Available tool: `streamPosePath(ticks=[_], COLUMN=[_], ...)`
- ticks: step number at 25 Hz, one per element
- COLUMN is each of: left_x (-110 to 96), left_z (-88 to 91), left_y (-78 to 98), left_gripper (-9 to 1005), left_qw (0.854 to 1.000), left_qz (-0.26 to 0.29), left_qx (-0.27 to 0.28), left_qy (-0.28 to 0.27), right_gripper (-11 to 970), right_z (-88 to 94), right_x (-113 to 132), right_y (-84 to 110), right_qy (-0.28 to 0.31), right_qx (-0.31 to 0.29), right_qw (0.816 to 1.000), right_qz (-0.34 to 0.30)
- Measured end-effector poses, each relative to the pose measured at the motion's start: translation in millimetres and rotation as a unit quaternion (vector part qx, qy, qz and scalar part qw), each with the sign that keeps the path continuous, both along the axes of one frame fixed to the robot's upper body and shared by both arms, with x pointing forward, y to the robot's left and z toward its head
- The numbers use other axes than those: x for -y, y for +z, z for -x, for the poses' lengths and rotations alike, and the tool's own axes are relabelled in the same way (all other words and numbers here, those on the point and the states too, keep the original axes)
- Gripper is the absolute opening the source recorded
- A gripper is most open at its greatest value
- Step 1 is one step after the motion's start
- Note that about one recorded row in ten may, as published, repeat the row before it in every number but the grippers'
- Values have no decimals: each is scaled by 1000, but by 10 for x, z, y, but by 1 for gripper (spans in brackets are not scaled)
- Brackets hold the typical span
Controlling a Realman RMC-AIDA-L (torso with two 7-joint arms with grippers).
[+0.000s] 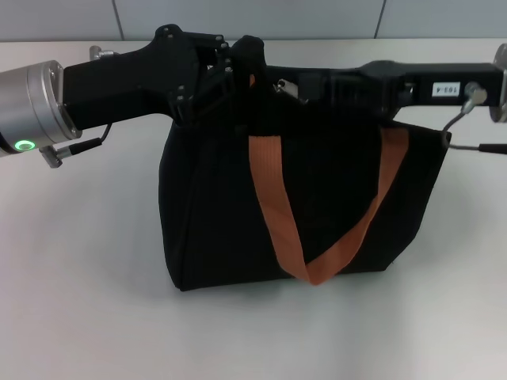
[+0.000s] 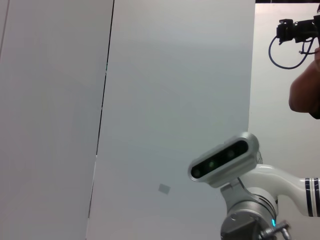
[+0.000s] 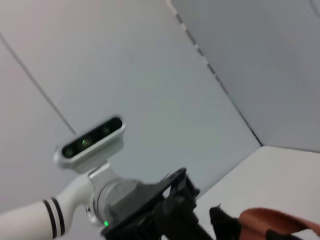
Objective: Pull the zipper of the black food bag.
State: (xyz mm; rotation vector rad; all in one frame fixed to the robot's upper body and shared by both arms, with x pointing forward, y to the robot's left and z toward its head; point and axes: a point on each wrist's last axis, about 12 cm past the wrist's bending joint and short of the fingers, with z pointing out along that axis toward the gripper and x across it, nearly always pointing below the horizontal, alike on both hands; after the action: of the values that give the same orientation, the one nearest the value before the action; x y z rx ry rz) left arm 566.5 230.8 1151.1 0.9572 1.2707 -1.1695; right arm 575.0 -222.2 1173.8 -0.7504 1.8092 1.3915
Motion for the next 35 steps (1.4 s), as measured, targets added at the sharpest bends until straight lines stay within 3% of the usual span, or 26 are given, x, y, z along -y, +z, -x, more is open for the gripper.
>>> streamPosePath(ticks=[13, 21, 28, 35], left_x=[6, 9, 5, -20], left_z=[7, 15, 14, 16], left_y=[4, -1, -8, -7], left_gripper=[18, 18, 18, 18], left_qw=[1000, 1000, 1000, 1000], left_qz=[2, 3, 5, 9], left_qx=[1, -1, -3, -2], left_qy=[-4, -6, -4, 2], right_gripper=[-1, -2, 13, 67], right_z=[-106, -245, -270, -63], right_x=[-21, -139, -293, -141], right_y=[159, 398, 638, 511], right_qy=[1, 16, 14, 36], right_qx=[-49, -99, -83, -25], right_qw=[999, 992, 985, 996], right_qz=[4, 82, 149, 79])
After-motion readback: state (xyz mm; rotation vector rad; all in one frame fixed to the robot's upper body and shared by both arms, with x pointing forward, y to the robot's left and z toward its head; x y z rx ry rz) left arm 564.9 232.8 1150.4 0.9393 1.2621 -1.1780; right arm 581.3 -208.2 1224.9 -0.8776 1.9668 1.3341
